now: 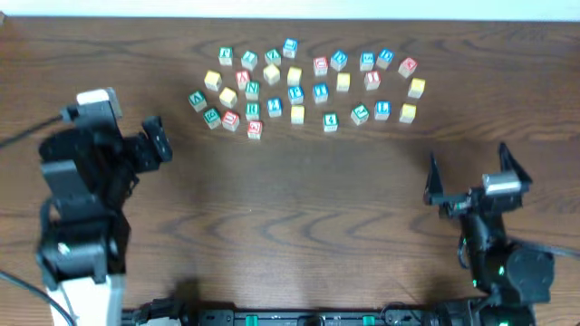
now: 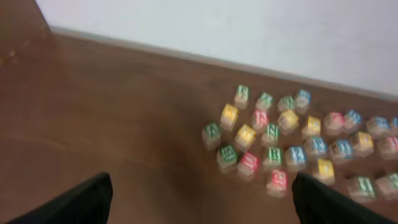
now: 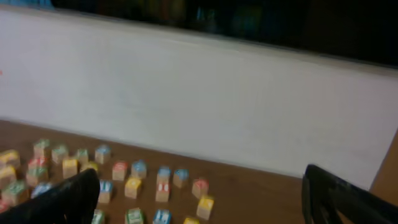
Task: Spell out CORL
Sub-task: 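Raise both arms and move grippers over the block pile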
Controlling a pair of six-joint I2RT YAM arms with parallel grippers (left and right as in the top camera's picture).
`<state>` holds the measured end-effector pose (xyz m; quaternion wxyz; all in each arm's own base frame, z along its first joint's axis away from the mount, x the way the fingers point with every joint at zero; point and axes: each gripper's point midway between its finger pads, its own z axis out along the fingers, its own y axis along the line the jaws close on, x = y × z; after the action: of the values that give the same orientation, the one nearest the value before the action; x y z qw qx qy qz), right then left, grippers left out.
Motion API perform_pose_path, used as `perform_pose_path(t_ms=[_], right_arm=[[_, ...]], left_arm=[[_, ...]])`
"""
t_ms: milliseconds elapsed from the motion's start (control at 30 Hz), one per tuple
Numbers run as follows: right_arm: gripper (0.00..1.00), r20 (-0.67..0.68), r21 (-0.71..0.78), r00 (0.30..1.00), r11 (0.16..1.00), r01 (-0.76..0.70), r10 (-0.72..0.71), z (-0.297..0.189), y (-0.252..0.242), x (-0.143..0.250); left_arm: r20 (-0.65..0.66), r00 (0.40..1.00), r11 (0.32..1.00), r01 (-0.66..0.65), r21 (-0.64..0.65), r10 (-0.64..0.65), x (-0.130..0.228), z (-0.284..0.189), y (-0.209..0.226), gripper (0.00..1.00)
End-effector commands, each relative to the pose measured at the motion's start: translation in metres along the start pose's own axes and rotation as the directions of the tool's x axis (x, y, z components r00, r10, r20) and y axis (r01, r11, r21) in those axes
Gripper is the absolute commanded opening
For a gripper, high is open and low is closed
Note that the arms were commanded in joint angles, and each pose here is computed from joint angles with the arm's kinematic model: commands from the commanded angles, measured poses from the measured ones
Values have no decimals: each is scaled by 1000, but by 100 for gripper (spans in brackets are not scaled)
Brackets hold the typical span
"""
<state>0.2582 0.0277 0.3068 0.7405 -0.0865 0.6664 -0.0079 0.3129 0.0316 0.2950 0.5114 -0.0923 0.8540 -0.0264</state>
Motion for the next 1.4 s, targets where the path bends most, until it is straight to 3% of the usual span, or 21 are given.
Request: perform_pose_path(t_ms=[0,267,633,800,1067,1367], right_arm=[[99,-50,-60,999,998,2,-5,22,6,-19],[99,-268,-202,964,978,-56,0,85,23,-26],[99,-577,-344,817,904,-254,10,162,47,-9],[99,-684,-338,729,880,-333,13,183,51,22],[99,-777,-261,630,907,-330,6,191,43,72],[99,-784,-250,620,913,-322,4,189,41,74]], left_arm=[[-32,999,999,-11,36,12,-30,3,-10,91],[-151,988,991,4,133,17,-49,37,-28,91],[-235,967,976,-54,211,104,-74,66,-65,91],[-295,942,962,-82,259,160,-61,80,-88,91],[-396,899,960,-85,266,190,-28,113,-99,91],[-459,868,963,-72,259,188,-11,117,-97,91]])
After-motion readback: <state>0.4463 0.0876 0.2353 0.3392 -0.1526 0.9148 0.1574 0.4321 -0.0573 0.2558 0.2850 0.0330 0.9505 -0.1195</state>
